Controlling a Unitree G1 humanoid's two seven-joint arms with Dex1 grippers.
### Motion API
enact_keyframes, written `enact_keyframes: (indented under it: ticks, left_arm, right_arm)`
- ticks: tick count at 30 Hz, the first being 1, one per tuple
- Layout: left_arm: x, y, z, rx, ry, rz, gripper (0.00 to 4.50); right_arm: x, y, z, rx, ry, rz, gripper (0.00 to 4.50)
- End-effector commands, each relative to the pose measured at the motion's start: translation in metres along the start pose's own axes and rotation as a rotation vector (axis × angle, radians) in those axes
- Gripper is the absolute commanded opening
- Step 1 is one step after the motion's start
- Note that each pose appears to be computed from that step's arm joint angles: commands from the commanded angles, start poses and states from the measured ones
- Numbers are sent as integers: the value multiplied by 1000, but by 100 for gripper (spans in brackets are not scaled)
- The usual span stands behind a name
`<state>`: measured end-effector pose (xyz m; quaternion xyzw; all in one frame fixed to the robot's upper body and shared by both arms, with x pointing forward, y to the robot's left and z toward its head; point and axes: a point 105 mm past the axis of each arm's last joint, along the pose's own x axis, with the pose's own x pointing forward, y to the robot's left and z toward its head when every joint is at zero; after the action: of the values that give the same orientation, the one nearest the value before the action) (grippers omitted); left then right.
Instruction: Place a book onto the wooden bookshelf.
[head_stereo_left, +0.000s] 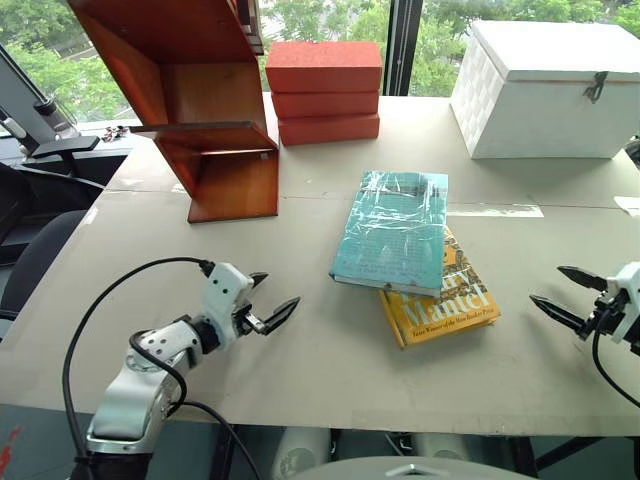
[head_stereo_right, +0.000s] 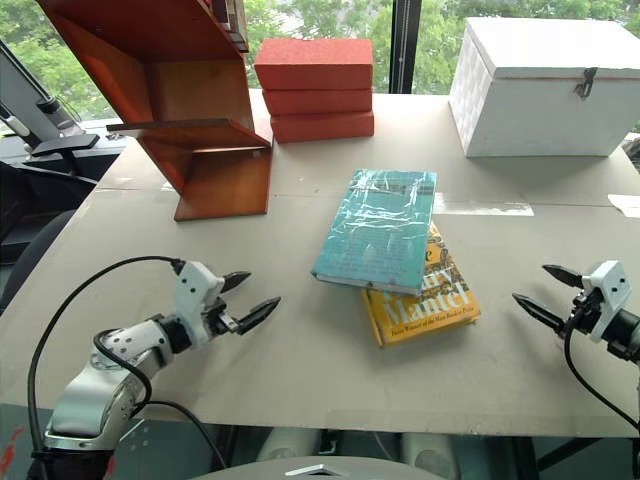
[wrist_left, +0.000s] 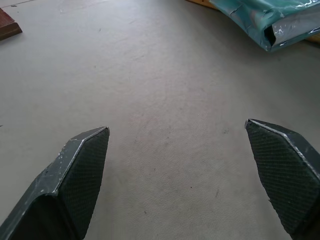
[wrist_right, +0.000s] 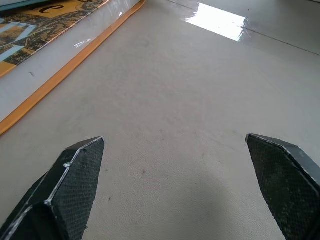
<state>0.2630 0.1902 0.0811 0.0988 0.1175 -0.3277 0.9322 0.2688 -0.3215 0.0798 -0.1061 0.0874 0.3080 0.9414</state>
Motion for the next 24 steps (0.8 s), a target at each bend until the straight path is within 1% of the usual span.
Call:
enact_keyframes:
  ticks: [1,7,10,14,15,16,17,18,20,22,23,24]
  left_arm:
    - [0,0,7,47,-13,-22,448]
    - [0,5,10,56,-25,-29,448]
    - [5,8,11,29,-47,-51,448]
    - [15,8,20,-32,-73,-115,448]
    - [21,8,27,-67,-86,-155,448]
    - [26,8,32,-104,-93,-189,450]
    - [32,9,39,-145,-101,-227,450]
    - [37,10,44,-178,-106,-257,450]
    - [47,14,46,-237,-77,-291,450]
    - [55,16,47,-275,-49,-325,450]
    - [62,15,49,-339,-35,-360,450]
    - [71,14,51,-412,-16,-400,450]
  right_arm:
    - [-9,-10,10,-51,-9,-44,450]
    - [-7,-10,14,-56,-13,-57,450]
    - [-2,-5,19,-35,-53,-41,450]
    - [-2,2,27,-34,-67,-3,450]
    - [-4,6,32,-30,-85,16,450]
    - [-5,10,36,-28,-99,30,399]
    - [-7,14,40,-32,-109,44,387]
    - [-9,18,43,-32,-118,59,321]
    - [-13,25,49,-26,-129,90,232]
    - [-16,32,55,-22,-138,113,157]
    - [-18,36,59,-24,-145,134,101]
    - [-21,42,65,-26,-155,156,57]
